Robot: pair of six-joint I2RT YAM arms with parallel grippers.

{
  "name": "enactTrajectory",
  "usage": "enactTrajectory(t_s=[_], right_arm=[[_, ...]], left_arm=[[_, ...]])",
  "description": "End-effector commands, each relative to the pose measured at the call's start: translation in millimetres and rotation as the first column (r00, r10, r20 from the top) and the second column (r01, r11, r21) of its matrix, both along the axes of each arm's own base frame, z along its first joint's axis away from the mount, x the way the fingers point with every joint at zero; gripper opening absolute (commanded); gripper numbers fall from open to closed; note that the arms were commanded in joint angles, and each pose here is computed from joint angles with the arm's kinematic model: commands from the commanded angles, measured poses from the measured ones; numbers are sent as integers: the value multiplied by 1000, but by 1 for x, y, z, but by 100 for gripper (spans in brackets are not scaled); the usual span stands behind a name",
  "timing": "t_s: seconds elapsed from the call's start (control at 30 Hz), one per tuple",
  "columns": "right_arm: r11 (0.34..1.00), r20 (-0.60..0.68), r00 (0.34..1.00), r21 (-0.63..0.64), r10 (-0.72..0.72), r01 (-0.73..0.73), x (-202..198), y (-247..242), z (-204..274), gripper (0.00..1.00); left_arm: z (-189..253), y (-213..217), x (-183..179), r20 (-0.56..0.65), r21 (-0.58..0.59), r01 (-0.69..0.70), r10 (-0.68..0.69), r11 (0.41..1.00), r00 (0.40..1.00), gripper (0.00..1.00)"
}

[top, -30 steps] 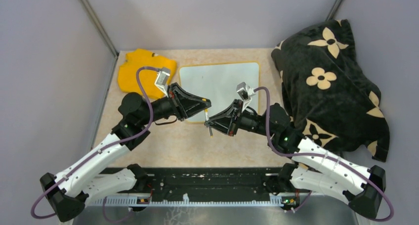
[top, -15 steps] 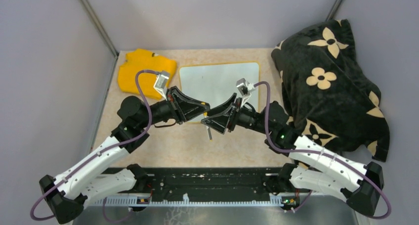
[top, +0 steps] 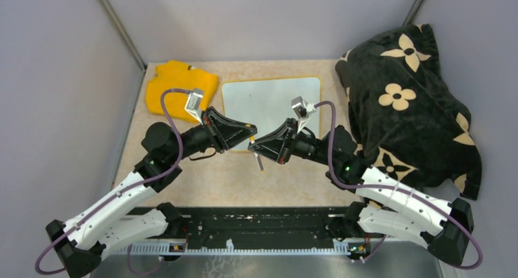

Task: Write a sentence on the whiteboard
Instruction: Open the whiteboard marker at the center of the board.

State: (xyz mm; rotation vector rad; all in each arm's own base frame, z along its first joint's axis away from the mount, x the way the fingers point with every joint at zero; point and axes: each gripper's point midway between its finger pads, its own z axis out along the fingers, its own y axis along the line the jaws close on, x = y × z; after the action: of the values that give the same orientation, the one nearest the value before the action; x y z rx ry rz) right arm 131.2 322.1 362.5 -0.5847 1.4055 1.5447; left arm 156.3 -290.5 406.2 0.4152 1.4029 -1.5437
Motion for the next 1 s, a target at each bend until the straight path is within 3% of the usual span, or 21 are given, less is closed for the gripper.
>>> enactTrajectory(t_s=[0.0,0.33,0.77,0.97], right_arm=[[1000,25,1000,19,-8,7,-5,-8,1,0],[1000,-4,1000,-4,-25,25,-7,-15,-16,0],[999,-2,999,-1,-41,41,-8,-21,-18,0],[994,0,994,-8,-111,111,0,-30,-18,0]], left_arm=[[41,24,14,61,-100,-155,162,983,985,0],[73,35,25,84,-161,-232,248,959,965,0],[79,49,30,68,-191,-296,314,936,947,0],[66,57,43,54,-106,-393,400,913,915,0]])
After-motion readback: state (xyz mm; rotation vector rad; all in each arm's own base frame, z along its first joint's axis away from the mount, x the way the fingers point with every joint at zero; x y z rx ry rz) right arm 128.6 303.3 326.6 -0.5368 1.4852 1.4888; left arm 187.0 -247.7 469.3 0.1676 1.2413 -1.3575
